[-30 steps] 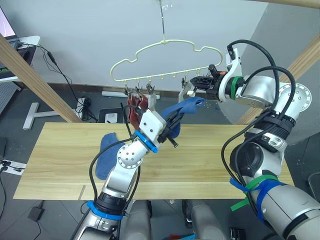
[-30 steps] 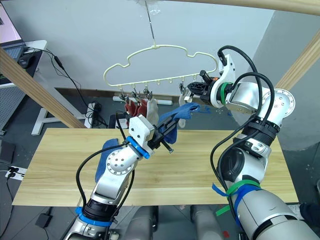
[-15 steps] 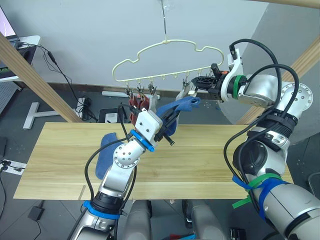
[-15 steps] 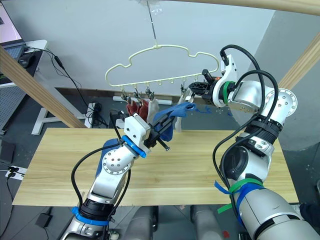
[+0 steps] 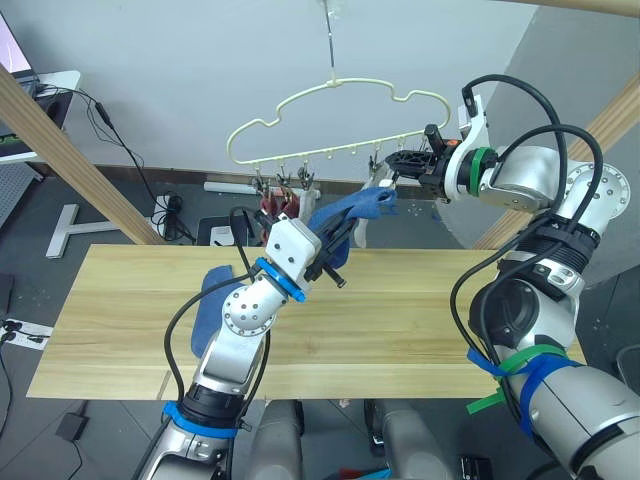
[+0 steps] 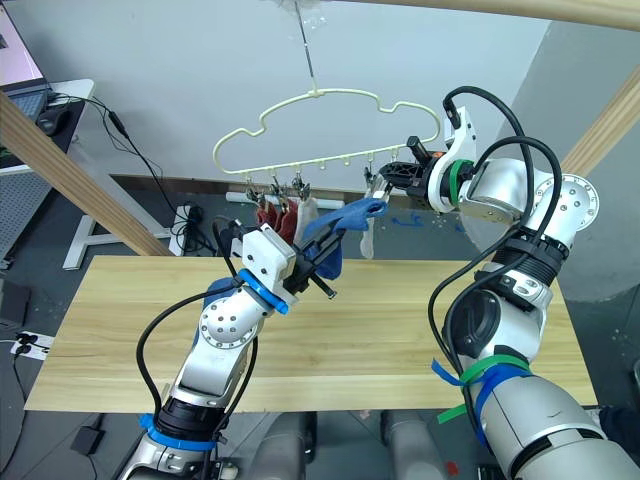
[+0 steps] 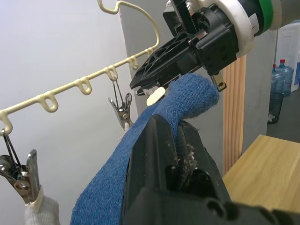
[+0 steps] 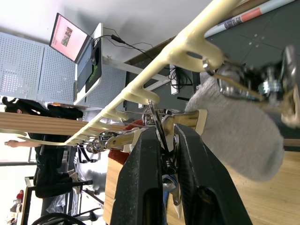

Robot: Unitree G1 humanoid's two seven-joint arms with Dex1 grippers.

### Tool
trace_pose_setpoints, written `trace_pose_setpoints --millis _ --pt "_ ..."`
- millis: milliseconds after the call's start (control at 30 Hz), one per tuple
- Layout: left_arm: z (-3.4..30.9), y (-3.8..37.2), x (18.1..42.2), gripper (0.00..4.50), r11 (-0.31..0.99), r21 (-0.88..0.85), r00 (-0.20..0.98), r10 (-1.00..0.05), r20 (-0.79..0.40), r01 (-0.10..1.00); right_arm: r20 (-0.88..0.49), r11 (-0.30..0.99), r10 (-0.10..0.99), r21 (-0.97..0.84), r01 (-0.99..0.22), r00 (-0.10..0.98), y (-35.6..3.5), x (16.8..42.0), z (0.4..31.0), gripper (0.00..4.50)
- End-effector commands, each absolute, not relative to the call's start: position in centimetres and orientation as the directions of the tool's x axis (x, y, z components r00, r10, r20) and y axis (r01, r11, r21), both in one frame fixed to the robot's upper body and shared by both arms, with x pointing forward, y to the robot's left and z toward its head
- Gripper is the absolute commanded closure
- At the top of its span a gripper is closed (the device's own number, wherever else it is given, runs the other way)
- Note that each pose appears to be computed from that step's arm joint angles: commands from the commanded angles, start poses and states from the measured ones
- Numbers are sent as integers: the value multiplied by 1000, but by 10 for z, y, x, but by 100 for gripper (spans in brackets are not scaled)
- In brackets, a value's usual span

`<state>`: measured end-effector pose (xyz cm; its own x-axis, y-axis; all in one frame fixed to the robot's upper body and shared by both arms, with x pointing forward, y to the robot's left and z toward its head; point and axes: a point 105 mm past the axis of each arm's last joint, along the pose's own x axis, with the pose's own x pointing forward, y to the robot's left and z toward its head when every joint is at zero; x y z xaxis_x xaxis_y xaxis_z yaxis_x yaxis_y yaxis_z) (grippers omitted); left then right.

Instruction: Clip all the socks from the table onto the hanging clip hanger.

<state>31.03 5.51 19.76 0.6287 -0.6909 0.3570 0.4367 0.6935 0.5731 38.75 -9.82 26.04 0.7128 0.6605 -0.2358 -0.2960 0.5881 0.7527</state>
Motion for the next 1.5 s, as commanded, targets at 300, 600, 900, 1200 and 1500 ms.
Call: trace_pose_setpoints --millis 300,600,900,1200,1500 --pt "213 47 307 446 705 586 592 -687 421 401 -266 606 635 754 -254 725 -104 388 257 437" --pt "211 50 307 446 706 587 600 -683 416 396 -263 601 635 759 -250 726 -104 388 261 437" --pt "216 54 312 446 718 609 613 -658 438 336 -260 595 642 762 -255 721 -102 387 261 437" --pt "216 51 311 450 708 614 604 -670 431 348 -247 579 656 771 -266 713 -100 386 264 366" --pt "210 32 312 450 661 594 556 -734 389 458 -70 481 738 752 -451 671 -111 372 296 50"
